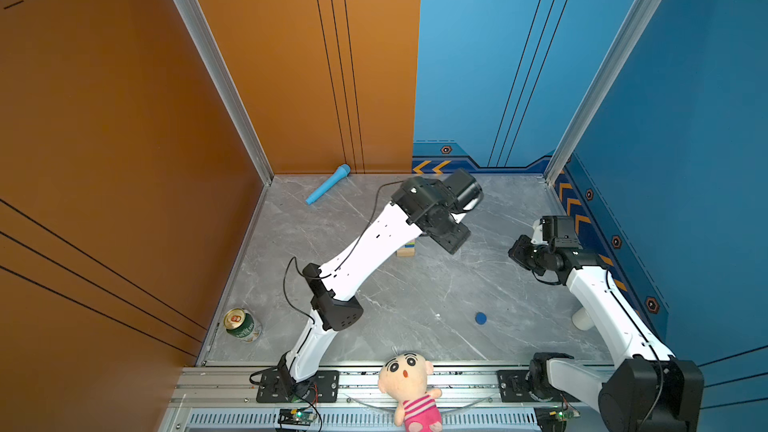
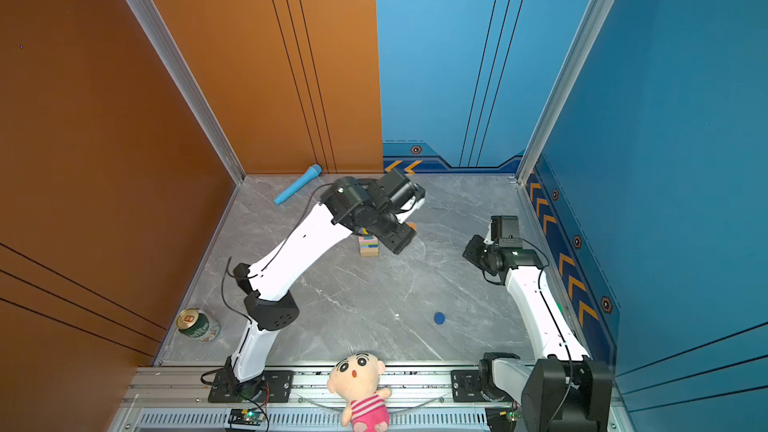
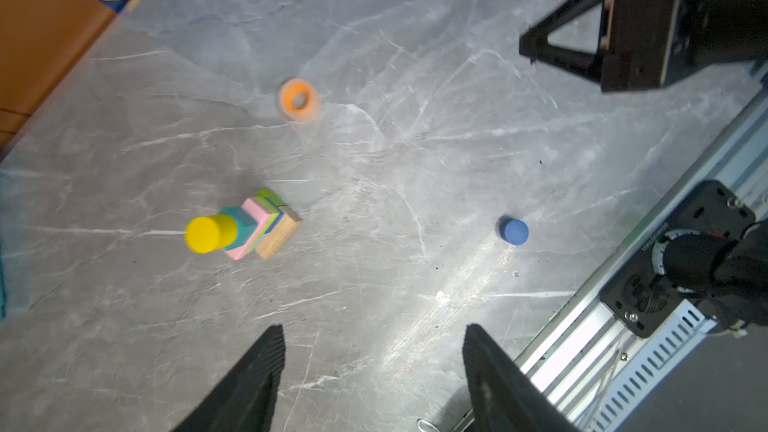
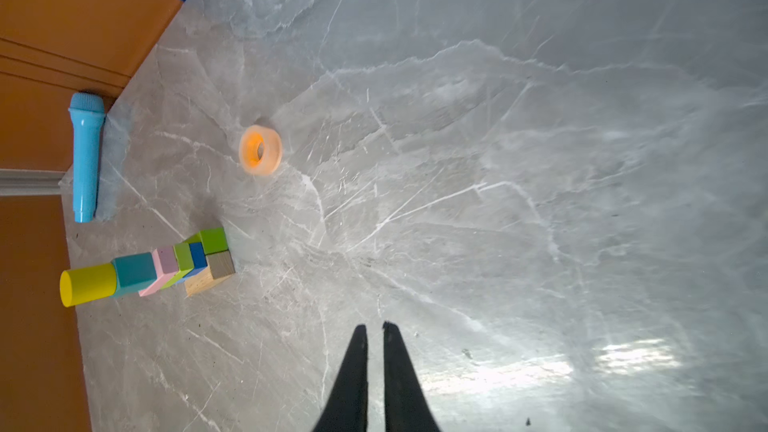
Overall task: Build the wood block tower
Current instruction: 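Raise the left gripper and swing it toward the blue cylinder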
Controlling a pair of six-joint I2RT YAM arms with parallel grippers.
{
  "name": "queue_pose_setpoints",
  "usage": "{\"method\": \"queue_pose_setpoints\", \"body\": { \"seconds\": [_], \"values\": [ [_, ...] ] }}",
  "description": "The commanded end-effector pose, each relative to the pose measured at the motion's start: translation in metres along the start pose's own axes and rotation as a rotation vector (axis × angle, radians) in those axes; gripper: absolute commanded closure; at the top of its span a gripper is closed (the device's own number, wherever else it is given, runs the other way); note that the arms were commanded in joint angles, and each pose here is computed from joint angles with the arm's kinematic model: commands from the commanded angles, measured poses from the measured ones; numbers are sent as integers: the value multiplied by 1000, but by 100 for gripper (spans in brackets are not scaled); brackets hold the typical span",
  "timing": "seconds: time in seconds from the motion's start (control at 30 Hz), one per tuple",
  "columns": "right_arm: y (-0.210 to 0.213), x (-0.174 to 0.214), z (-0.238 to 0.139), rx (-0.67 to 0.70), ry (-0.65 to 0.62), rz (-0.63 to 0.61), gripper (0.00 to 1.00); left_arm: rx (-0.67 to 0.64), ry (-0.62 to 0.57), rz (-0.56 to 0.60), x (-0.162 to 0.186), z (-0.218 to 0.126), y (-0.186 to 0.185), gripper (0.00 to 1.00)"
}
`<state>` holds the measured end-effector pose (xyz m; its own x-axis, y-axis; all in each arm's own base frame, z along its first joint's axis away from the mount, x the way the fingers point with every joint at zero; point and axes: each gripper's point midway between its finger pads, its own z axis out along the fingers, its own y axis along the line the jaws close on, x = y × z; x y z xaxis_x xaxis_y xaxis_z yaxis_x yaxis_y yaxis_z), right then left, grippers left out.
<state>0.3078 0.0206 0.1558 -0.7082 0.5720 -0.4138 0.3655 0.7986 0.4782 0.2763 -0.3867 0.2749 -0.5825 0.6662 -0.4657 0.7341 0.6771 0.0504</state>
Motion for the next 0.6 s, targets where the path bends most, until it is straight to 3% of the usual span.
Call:
{"method": "queue_pose_setpoints", "body": {
  "seconds": [0.0,0.2,0.57],
  "values": [
    [-16,-1,-14,37,-19,11,84,26,97,101,15,38,-32,31],
    [-29,-5,-26,44,-59,47,74,93,195,193,38,90,-85,32],
    [-39,-9,-52,24,-147,100,49,143,255,191,60,156,-124,32]
  ]
}}
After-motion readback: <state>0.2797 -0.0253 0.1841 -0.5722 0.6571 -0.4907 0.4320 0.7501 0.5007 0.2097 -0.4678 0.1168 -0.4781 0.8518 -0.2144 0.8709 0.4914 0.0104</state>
